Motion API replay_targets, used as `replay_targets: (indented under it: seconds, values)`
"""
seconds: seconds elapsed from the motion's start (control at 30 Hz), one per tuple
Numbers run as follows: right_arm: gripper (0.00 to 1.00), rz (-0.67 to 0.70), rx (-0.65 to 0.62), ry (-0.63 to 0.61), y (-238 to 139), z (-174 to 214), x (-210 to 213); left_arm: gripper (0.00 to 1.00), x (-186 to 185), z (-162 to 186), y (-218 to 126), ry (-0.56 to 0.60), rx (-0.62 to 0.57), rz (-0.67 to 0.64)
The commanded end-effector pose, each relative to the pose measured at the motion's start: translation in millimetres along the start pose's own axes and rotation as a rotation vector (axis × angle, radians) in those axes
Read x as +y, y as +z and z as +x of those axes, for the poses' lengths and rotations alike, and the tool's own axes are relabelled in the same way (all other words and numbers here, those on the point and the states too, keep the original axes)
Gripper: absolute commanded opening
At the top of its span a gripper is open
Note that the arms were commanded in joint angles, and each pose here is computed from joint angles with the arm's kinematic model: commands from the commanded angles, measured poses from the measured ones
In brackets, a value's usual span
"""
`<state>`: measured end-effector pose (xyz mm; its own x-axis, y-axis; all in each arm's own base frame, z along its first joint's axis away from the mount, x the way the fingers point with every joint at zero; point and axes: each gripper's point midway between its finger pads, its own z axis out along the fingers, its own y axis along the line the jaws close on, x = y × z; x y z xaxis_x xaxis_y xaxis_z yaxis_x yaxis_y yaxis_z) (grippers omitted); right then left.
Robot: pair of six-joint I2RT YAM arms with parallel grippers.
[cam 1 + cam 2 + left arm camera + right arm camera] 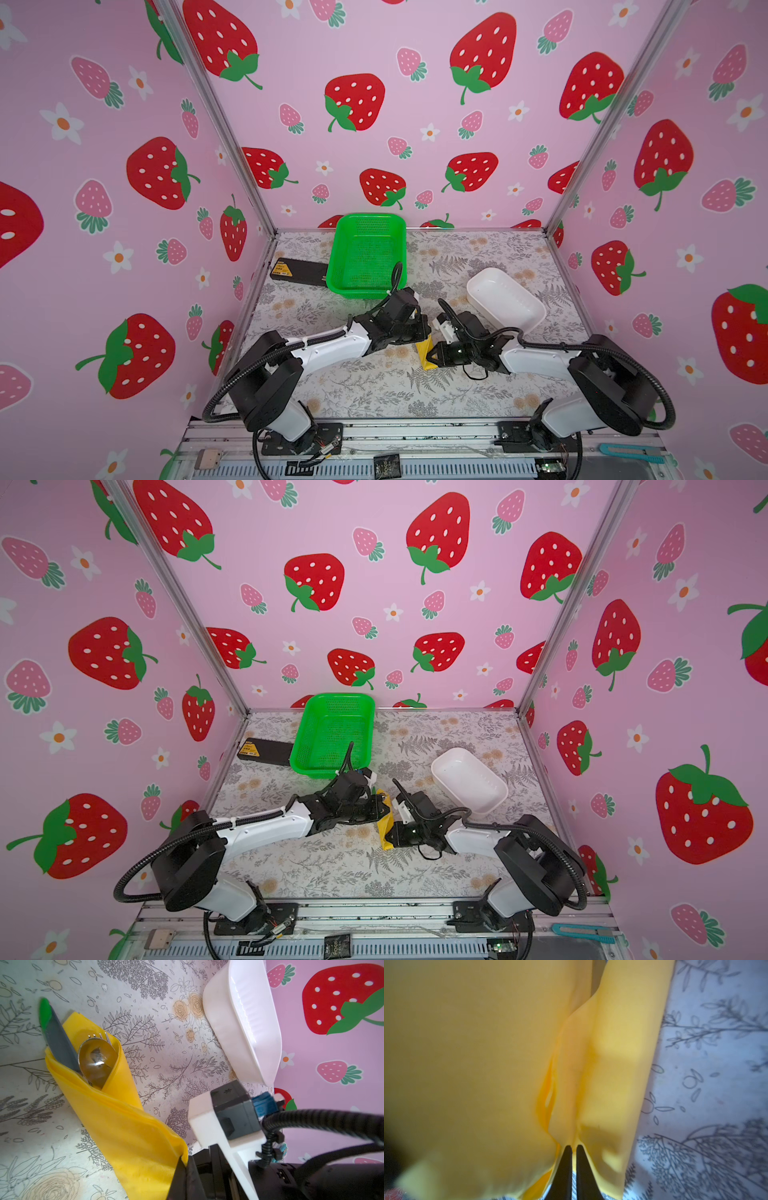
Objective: Place the utensils on the paper napkin and roll it up
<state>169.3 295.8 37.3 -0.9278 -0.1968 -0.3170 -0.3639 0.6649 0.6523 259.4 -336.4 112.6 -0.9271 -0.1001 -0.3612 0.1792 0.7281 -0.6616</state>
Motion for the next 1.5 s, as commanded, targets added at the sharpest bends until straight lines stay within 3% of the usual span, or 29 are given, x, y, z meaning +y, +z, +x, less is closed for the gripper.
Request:
replay_targets:
  seconds: [0.0,0.43,0.8,1.07,1.23,1.47]
  values:
    - [0.10,0.045,0.004,0.014,-0.9,6.5,-14.6,0.00,-13.1,-10.4,-3.0,0.008,-0.026,0.018]
    - [0.09,0.079,0.078,0.006,10.9,26.2,-34.2,0.00,-23.6,-14.8,11.6,-0.034,-0.012,0.056]
    - [0.09,0.066,0.066,0.009,7.9,24.8,-33.7,0.00,-37.9,-18.8,22.2,-0.034,-0.019,0.077]
    - [0.15,0.009,-0.004,-0.039,-7.3,10.7,-17.1,0.00,-30.5,-18.0,27.7,-0.047,-0.022,0.051]
    - [0.24,0.010,-0.056,-0.025,-21.1,5.0,-16.3,0.00,-28.8,-18.5,28.5,-0.044,-0.025,0.041]
    - [0.51,0.036,-0.140,-0.020,-41.4,-2.2,-20.1,0.00,-29.7,-19.3,30.4,-0.043,-0.023,0.042]
